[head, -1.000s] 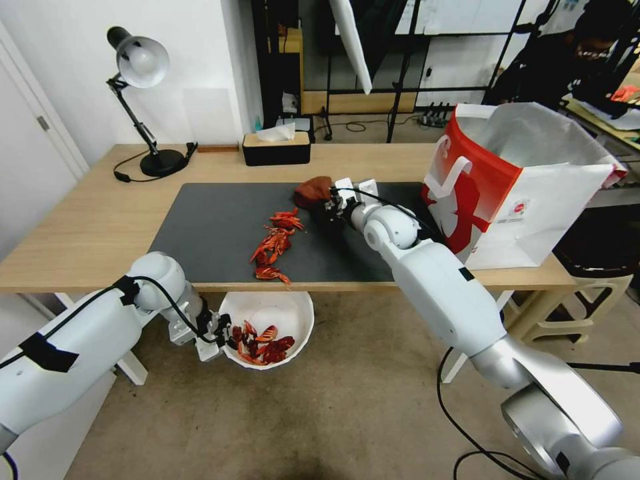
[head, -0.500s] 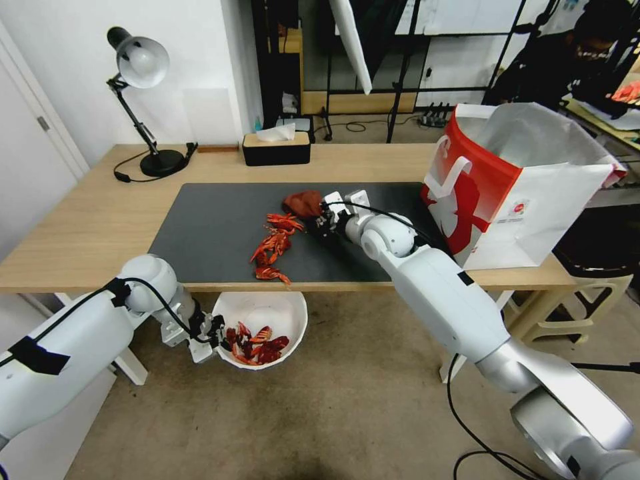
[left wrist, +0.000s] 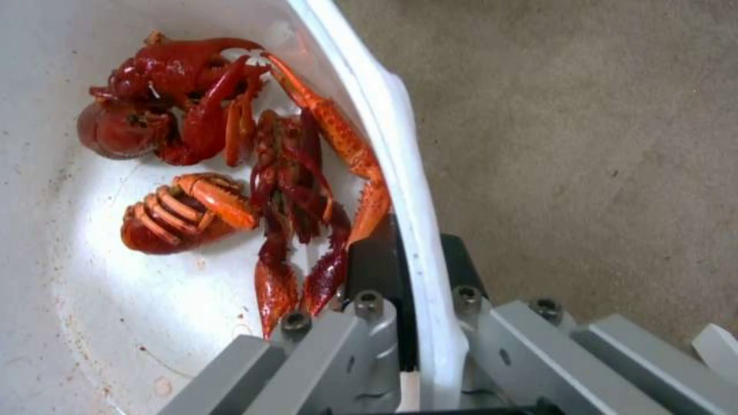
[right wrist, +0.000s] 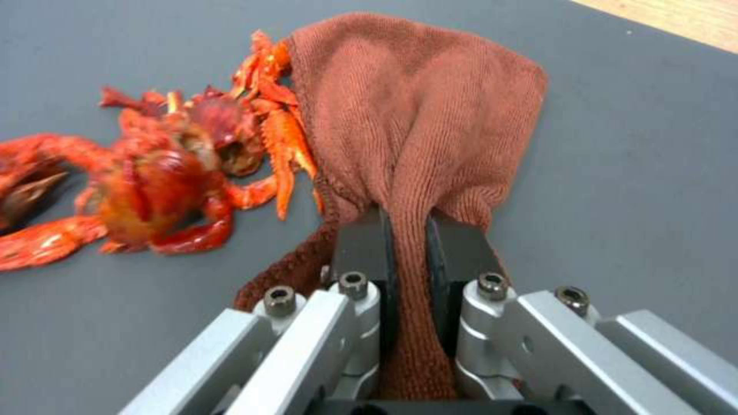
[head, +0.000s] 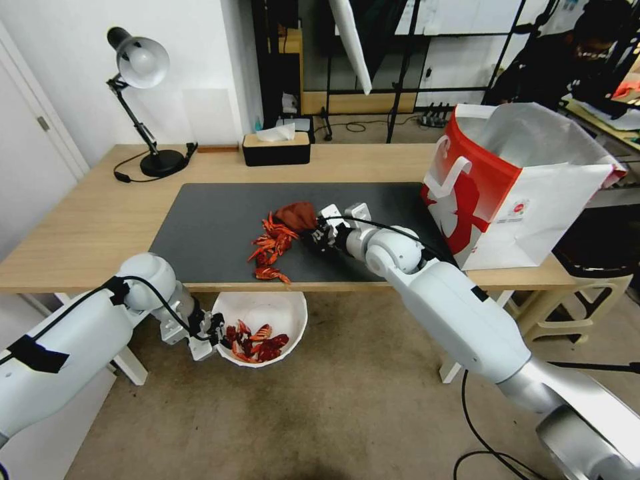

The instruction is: Sweep shrimp from table into container with towel, then put container into takeout bag.

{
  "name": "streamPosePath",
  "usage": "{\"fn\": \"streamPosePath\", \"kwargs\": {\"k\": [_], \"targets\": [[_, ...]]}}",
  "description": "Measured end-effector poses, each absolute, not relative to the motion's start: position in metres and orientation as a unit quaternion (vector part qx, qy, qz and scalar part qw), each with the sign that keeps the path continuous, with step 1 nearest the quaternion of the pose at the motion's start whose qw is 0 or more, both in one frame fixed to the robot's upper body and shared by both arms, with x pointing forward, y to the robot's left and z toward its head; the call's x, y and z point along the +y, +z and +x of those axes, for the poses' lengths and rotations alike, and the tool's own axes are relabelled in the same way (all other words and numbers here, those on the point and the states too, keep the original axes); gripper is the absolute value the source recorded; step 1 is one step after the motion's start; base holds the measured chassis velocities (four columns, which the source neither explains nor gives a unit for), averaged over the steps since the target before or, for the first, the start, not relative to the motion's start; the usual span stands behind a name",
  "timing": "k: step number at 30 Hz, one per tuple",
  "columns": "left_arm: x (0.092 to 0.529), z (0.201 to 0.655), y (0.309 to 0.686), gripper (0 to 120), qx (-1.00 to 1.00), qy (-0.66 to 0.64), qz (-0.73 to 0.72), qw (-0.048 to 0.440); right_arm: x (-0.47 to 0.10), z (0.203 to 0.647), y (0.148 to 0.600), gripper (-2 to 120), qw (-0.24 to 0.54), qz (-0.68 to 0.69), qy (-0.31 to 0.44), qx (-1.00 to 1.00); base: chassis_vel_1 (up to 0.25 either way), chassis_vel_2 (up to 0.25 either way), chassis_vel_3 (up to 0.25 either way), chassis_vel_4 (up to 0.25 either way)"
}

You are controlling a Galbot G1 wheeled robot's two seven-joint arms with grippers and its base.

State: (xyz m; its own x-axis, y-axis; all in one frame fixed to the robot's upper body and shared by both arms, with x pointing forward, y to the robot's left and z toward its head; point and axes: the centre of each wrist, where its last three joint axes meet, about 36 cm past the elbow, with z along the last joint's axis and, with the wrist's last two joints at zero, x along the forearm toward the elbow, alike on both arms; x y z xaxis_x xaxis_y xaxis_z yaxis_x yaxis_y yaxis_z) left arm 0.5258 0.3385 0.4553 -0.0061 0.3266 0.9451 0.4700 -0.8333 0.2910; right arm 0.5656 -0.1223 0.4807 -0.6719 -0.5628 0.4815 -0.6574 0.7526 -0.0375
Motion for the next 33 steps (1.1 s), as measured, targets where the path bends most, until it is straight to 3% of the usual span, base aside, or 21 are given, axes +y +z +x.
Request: {"fn": "streamPosePath", "kwargs": {"k": [33], "targets": [[0.340,0.530,0.459,0,-0.300,-0.644,-0.702,0.056,-0.118,0.498,0.481,6,0.219,0.362,0.104,-0.900,0.000,0.000,0.000,0.000]]}}
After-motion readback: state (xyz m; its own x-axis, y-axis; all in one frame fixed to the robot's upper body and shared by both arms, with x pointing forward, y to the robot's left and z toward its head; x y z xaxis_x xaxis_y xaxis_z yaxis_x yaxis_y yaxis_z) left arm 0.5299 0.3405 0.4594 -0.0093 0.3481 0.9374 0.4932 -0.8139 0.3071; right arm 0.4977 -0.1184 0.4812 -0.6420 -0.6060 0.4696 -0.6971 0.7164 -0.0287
